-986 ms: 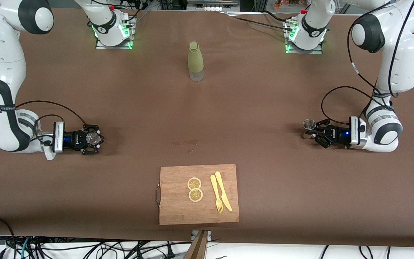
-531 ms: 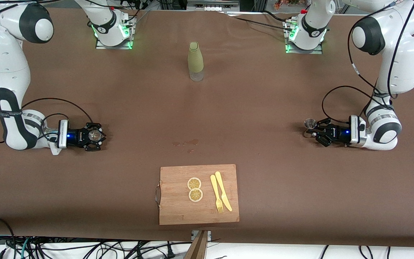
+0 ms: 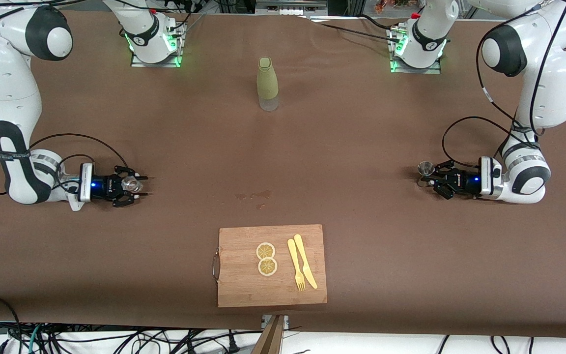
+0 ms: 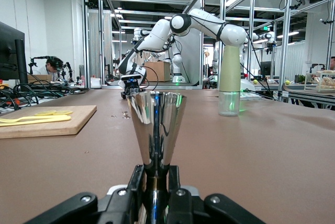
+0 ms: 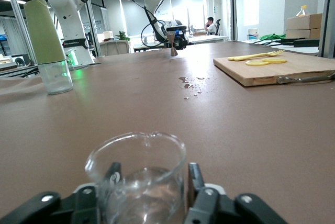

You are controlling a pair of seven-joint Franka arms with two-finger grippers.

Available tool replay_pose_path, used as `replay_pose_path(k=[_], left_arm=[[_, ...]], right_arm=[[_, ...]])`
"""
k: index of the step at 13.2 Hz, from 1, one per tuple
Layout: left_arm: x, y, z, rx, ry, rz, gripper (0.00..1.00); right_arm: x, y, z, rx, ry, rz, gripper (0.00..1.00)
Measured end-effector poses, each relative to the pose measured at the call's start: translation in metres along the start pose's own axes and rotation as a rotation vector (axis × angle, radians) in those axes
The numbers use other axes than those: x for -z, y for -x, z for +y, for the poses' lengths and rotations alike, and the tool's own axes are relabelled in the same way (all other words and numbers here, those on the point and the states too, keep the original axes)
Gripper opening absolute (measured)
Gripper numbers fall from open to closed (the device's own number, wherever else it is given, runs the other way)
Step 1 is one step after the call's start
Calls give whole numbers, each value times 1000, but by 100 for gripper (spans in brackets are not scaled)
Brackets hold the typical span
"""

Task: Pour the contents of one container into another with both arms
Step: 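Set down the beaker with the right gripper while the left gripper sets down the jigger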

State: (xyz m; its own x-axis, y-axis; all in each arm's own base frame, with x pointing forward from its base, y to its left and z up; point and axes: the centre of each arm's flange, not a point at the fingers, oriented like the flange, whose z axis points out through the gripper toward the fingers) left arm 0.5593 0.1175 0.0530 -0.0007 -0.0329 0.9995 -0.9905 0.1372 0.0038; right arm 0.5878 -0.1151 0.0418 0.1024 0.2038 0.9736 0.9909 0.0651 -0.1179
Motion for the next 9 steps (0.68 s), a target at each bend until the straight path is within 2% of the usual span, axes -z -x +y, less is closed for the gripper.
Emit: replay_pose_path(k=[3,5,9], left_arm=[[1,5,2,2,-1,3,22],[2,5,3,1,-2,0,22],[14,4,4,1,-8,-27,22]], right_arm=[[20,5,-9,-16,11,-1,100],[41,8,-17,-38,21,-11,100],[93,-14,-26,-170,20,-85,100]])
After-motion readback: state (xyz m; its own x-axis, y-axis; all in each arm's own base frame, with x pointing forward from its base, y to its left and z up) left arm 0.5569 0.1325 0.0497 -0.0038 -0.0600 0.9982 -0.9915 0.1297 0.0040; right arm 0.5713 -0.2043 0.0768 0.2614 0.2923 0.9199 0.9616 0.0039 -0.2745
